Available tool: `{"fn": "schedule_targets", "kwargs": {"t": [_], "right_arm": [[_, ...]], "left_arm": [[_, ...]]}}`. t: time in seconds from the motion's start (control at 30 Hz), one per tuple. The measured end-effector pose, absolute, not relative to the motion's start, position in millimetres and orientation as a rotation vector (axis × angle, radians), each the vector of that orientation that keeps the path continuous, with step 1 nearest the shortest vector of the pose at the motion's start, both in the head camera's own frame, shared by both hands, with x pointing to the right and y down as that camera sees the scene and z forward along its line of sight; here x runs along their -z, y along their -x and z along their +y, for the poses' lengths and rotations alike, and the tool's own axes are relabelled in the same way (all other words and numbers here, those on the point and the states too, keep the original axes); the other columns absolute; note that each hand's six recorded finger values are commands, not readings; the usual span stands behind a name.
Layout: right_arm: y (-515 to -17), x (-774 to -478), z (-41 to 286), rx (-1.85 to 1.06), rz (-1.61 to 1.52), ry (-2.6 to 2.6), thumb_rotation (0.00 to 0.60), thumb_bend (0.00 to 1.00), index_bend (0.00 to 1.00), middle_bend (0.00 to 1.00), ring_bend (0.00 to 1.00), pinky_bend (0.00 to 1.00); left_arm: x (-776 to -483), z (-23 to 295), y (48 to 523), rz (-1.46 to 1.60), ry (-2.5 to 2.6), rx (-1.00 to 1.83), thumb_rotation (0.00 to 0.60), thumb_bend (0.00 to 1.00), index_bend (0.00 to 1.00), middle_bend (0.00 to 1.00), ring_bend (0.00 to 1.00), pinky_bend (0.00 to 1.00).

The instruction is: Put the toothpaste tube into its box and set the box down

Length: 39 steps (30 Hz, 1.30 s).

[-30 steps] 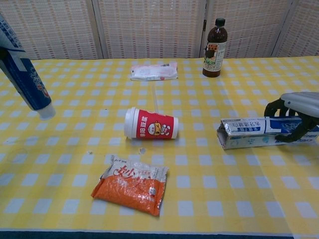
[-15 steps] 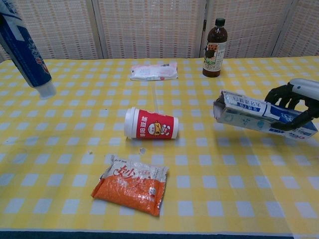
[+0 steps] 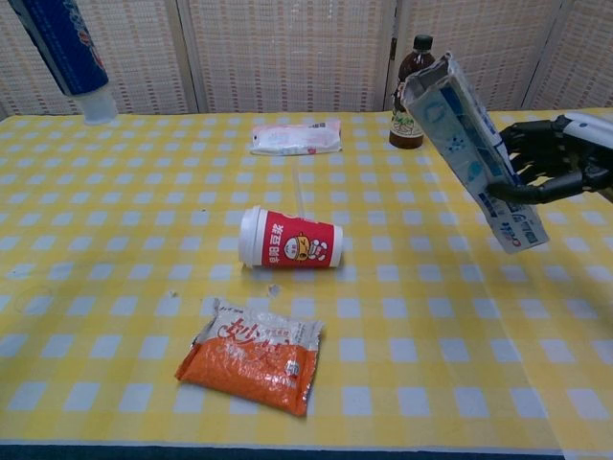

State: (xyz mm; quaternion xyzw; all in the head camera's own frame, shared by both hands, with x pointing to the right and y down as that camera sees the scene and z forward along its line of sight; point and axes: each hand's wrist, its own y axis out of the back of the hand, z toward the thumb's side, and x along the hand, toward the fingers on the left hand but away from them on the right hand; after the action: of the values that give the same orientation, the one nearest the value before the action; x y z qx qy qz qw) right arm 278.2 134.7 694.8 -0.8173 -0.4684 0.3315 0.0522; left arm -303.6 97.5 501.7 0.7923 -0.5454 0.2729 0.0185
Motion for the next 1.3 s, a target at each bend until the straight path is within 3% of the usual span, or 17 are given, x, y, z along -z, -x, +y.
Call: {"fn": "schedule_targets", "kwargs": {"t": [0.6, 1.3], "right_arm": [[-160.4, -706.5, 158.8, -0.776, -1.388, 2.785, 0.600, 0.32, 0.48, 0.43, 0.43, 0.48], [-91.1, -711.9, 166.1, -0.693, -1.374, 2.918, 0.600, 0.32, 0.48, 0.43, 0.43, 0.49]], "left_arm": [[-480.7, 72.8, 256.7, -1.693, -2.402, -0.649, 0.600, 0.56, 0.75, 1.00, 1.00, 1.00], [-479.3, 79.2, 221.1, -1.629, -2.452, -0.636, 0.600, 0.56, 0.75, 1.00, 1.00, 1.00]]}}
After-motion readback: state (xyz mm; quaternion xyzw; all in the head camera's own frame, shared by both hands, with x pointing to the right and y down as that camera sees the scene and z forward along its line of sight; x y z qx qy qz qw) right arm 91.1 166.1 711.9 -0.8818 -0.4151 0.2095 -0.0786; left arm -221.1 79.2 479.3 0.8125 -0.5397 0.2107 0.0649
